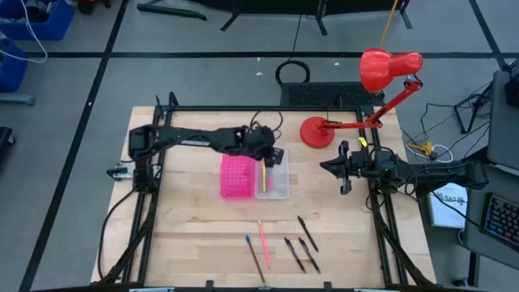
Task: Pick & place school supplies into a supply box
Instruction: Put the black scissors into the supply box
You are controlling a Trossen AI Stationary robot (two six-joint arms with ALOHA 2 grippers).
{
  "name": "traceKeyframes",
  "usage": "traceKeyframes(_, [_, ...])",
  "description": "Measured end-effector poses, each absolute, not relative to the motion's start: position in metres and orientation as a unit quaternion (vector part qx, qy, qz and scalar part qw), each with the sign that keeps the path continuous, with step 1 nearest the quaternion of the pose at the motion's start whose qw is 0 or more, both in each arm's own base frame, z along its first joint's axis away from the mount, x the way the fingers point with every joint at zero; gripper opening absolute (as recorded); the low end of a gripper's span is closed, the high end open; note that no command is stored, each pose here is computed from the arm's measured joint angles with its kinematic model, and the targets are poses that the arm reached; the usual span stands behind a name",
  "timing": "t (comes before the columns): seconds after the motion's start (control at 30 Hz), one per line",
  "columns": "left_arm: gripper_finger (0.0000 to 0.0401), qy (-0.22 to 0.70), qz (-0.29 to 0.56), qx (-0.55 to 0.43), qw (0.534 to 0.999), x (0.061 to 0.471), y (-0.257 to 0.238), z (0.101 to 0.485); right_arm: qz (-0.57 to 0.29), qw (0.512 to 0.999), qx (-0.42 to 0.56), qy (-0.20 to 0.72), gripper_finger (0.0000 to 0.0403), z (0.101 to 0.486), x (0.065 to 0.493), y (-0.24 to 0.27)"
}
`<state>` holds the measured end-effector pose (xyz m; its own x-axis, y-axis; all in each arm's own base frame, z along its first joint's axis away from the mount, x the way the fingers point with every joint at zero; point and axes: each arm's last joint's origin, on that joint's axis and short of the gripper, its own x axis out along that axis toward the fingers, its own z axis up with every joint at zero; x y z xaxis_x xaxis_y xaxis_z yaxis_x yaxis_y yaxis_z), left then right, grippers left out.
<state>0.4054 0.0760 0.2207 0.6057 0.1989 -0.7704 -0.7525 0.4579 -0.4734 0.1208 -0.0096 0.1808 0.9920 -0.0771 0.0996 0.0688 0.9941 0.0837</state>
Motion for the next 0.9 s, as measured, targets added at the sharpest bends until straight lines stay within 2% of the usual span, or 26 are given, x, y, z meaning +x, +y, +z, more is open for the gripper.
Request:
traceKeyframes(0.3, [0.006, 0.367, 0.314, -0.395, 0.782, 0.435, 0.088, 0.209, -0.036, 0.997, 0.04, -0.053, 0.0, 0.181, 0.121, -0.01])
traceKeyframes(0.53, [0.006, 0.388, 0.327, -0.394, 0.766, 0.441, 0.089, 0.188, -0.036, 0.998, 0.041, -0.045, 0.0, 0.18, 0.121, -0.01])
traceKeyframes(0.9, [0.006, 0.399, 0.352, -0.378, 0.758, 0.438, 0.092, 0.181, -0.036, 0.998, 0.041, -0.043, 0.0, 0.179, 0.122, -0.01])
